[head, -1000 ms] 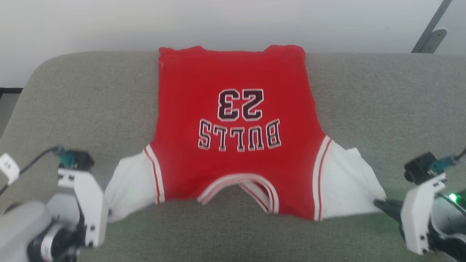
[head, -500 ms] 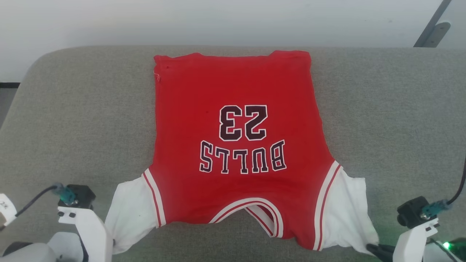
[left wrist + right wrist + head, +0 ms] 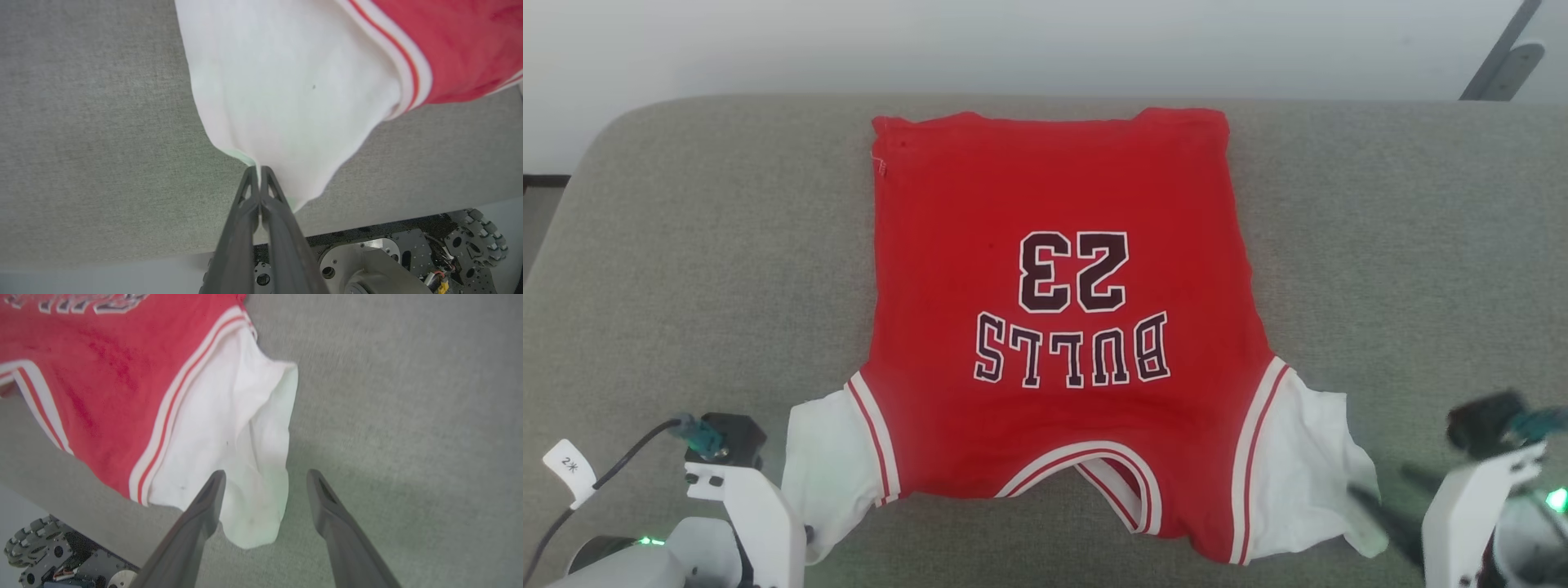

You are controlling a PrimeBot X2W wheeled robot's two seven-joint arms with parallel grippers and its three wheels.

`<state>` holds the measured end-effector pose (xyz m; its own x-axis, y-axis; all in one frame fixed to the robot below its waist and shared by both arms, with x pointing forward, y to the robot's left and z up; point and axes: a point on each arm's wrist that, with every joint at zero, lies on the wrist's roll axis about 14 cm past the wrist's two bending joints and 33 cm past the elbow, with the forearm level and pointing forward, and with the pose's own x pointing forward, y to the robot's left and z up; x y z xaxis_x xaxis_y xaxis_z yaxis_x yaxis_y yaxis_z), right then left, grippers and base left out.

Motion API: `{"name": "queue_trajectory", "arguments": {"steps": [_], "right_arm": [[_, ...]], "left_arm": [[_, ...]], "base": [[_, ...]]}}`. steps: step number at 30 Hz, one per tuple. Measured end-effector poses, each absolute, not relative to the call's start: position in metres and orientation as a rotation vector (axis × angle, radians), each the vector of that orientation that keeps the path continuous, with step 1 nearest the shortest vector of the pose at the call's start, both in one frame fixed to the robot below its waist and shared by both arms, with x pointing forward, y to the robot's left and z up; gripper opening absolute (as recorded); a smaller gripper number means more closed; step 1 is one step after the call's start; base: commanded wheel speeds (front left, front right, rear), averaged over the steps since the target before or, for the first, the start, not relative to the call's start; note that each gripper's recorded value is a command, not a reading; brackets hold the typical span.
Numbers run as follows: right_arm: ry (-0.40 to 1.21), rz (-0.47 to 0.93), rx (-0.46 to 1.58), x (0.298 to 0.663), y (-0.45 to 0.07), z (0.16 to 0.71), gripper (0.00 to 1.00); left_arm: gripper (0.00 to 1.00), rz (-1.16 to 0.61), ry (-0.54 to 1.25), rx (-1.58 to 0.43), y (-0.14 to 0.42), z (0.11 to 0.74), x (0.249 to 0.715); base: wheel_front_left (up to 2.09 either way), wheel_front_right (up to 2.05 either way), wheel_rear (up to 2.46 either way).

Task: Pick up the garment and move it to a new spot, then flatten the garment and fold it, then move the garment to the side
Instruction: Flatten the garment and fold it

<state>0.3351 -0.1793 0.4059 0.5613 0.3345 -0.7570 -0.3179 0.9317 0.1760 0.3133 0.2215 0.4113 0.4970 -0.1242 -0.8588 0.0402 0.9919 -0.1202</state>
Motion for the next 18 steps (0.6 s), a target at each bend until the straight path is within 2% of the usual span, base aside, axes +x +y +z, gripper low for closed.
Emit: {"name": "queue_trajectory", "arguments": {"steps": [5,6,10,18], "right_arm": [[0.707,0.369,0.027,0.378,-0.174,0.452,1.00],[0.627,0.372,0.038,0.398,-0.167,0.470,1.00],[0.478,0.393,0.008,0.444,-0.151,0.500,1.00],[0.406,0.416,-0.037,0.540,-0.124,0.507,1.00]], "left_arm": [[0.00,-0.107,1.052,-0.099,0.217,0.406,0.315],[0.00,-0.114,1.057,-0.108,0.214,0.403,0.316],[0.00,-0.123,1.049,-0.109,0.211,0.401,0.324],[0.00,-0.149,1.049,-0.123,0.204,0.396,0.337]], "base": [[0.00,0.00,0.00],[0.00,0.00,0.00],[0.00,0.00,0.00],[0.00,0.00,0.00]]}}
